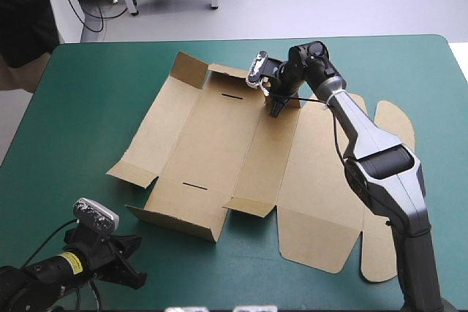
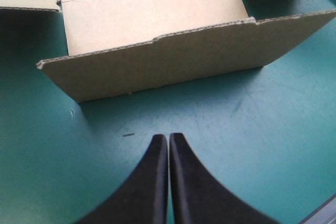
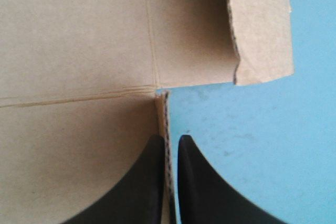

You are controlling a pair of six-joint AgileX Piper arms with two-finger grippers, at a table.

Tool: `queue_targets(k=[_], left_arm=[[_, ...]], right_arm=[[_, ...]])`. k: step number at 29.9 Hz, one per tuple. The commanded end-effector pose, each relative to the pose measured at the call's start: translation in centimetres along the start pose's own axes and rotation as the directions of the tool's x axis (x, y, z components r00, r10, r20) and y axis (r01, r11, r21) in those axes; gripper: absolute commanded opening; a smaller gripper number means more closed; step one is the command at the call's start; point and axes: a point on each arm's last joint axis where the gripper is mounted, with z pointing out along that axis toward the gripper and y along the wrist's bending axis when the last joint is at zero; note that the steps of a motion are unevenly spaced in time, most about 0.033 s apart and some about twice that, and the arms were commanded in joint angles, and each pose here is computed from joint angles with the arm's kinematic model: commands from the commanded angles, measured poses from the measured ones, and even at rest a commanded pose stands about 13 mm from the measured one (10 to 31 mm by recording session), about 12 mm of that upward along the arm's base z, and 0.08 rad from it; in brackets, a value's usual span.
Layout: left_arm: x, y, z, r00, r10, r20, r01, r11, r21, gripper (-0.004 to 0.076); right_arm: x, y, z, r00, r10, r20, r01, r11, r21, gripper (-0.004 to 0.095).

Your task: Fold the box

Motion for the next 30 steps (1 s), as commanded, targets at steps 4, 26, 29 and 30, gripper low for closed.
queue_targets(k=[4, 26, 29, 30], left_arm=[[-1.3, -0.2, -0.6, 0.997, -0.005, 0.080, 0.004, 1.000, 0.010, -0.0008], [-4.0, -0.8, -3.6, 0.979, 0.008, 0.203, -0.012, 1.000, 0.020, -0.0008], [-4.2, -0.8, -3.7, 0.977, 0.009, 0.213, -0.013, 1.000, 0.017, -0.0008], [-4.2, -0.7, -3.7, 0.977, 0.012, 0.213, -0.015, 1.000, 0.014, -0.0008]], right_arm=[[-1.0, -1.3, -4.4, 0.997, -0.028, 0.075, 0.020, 0.994, 0.103, -0.0020], [-5.6, 1.0, -6.6, 0.847, -0.370, 0.382, 0.362, 0.927, 0.096, -0.0022], [-6.1, 2.3, -6.5, 0.827, -0.413, 0.381, 0.427, 0.903, 0.052, -0.0022], [-6.3, 2.8, -6.5, 0.818, -0.429, 0.383, 0.453, 0.891, 0.032, -0.0022]])
